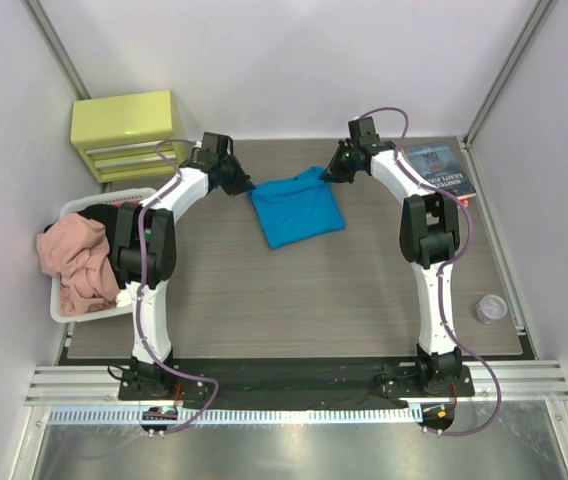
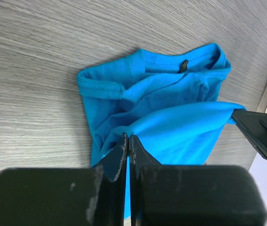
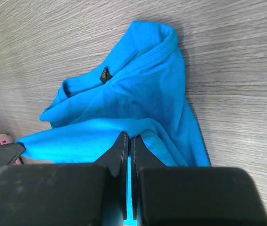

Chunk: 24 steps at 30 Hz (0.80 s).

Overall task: Fold and stack the t-shirts
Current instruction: Fold the long partially folded tshirt into a neat square

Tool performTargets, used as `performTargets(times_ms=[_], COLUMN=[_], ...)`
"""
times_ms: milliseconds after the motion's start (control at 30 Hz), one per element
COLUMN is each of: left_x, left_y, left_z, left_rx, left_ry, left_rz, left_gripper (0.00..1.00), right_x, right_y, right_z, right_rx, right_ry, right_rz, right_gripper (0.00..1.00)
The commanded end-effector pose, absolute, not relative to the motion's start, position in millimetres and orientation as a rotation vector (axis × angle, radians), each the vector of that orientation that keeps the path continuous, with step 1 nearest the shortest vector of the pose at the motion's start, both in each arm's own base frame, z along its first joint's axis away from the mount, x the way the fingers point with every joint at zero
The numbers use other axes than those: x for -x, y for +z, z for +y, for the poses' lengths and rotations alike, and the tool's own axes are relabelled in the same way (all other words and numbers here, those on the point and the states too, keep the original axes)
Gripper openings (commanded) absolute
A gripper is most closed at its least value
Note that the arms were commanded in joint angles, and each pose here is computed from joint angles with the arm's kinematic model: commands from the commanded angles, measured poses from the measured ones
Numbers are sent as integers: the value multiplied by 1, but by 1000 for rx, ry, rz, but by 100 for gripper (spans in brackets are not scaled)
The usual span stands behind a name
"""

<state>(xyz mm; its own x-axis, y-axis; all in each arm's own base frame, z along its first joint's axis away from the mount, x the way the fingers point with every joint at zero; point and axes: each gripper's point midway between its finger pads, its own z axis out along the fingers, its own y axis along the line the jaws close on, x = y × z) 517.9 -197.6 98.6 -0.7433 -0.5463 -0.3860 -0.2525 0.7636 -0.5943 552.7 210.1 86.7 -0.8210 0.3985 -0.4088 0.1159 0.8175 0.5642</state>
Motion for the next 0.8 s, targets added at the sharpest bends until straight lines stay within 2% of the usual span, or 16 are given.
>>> performTargets(times_ms=[0,300,533,633,700,733,767], left_x=[-535,-555,-572,-580,-584,-586,-590], left_y=[143,146,113,100,96,97,103], left_z=[-198,-200,-196,-194,-191,-190,-190], left_rx=[562,569,613,622,640,633,624], left_ry=[-756,-744,-711,-695,-672,-665,-666], left_rz=[2282,2259,2296,2309,2318,2313,2298], left_gripper=[0,0,0,0,0,13,36], right_x=[-564,-586,-613,-624,-630,-632,-634], right_y=[155,160,141,133,133,135,138], right_z=[210,206,205,210,215,216,216], right_rx=[-306,-320,-342,-329,-300,-286,-264], right_ry=[760,785,820,857,894,907,910], right_rz=[2326,2278,2254,2236,2224,2214,2203], right_gripper=[2,1,2,16,30,38,52])
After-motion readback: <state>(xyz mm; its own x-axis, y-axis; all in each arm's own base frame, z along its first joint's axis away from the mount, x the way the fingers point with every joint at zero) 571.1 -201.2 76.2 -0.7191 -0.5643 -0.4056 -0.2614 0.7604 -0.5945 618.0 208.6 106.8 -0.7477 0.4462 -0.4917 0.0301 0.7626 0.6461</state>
